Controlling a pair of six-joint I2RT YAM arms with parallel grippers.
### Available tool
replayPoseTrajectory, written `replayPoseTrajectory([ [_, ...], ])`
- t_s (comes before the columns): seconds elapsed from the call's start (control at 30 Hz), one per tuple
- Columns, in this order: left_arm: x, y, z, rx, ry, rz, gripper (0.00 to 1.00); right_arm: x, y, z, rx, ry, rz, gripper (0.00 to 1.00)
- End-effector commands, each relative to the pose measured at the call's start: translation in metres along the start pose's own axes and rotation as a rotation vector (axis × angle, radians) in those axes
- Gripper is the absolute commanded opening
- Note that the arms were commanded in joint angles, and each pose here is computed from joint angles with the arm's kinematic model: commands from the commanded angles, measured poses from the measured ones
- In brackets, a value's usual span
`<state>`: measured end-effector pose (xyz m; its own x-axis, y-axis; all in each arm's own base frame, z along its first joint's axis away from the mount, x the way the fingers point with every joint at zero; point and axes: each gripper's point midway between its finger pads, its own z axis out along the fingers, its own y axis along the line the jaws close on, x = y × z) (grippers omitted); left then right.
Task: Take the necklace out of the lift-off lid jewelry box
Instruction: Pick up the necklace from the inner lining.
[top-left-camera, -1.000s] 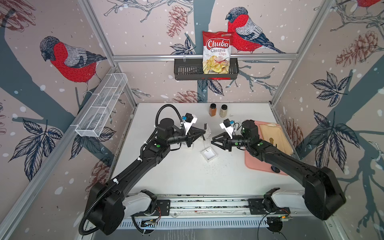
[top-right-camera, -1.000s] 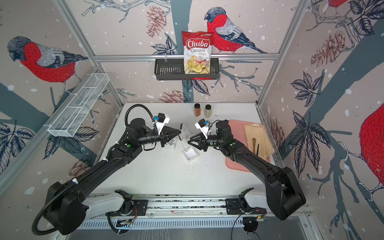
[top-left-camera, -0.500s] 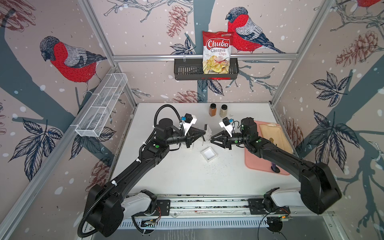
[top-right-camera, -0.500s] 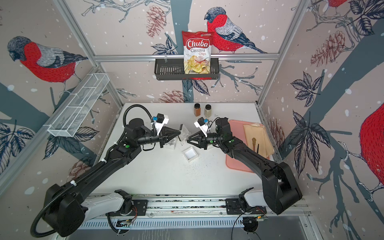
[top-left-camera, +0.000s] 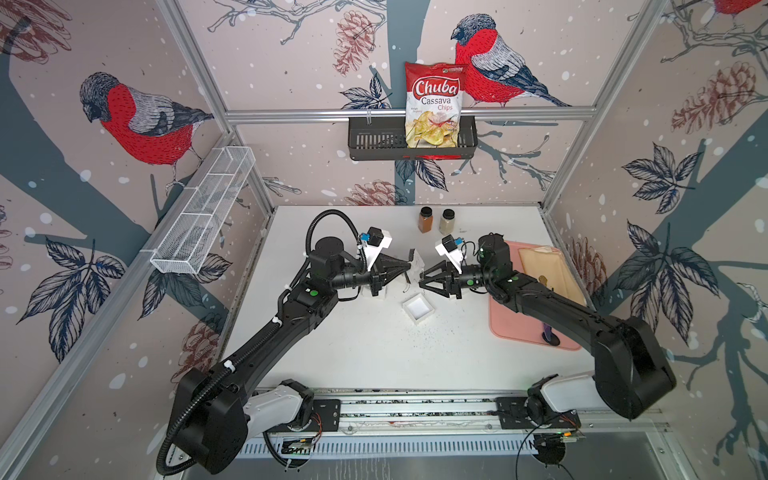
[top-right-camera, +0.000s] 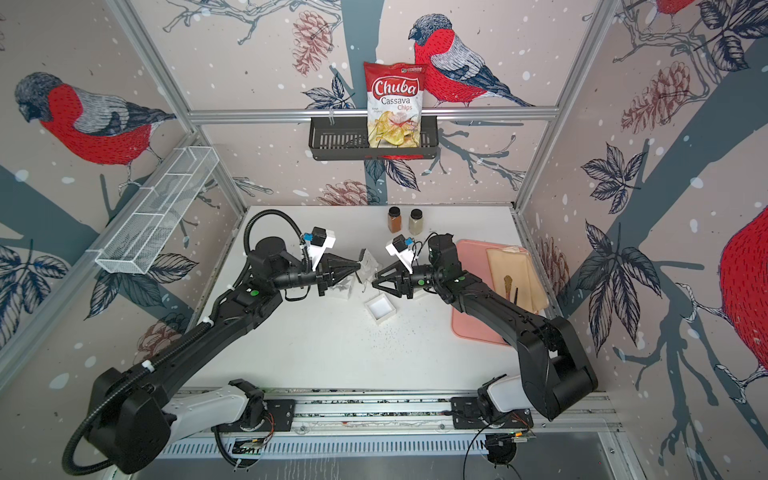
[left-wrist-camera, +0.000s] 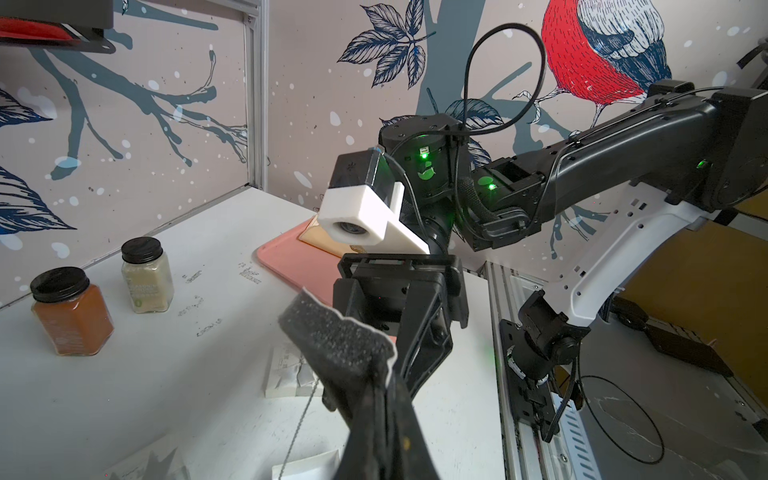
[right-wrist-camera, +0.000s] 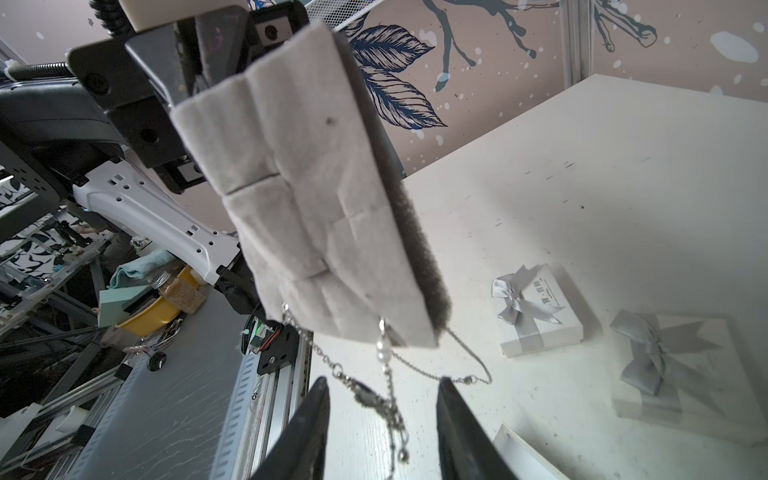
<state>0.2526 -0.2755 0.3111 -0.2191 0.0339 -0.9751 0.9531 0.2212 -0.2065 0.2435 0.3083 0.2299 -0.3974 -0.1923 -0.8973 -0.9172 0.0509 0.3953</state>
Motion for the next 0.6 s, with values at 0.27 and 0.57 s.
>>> replayPoseTrajectory([
  [0.27,-0.005,-0.001,0.001,0.036,-0.026,0.021,0.0,-0.014,0.015,-0.004,-0.074,-0.036,-0.07,0.39],
  [0.57,-0.006,0.002,0.001,0.04,-0.044,0.013,0.0,-0.01,0.019,-0.004,-0.1,-0.03,-0.071,0.24],
])
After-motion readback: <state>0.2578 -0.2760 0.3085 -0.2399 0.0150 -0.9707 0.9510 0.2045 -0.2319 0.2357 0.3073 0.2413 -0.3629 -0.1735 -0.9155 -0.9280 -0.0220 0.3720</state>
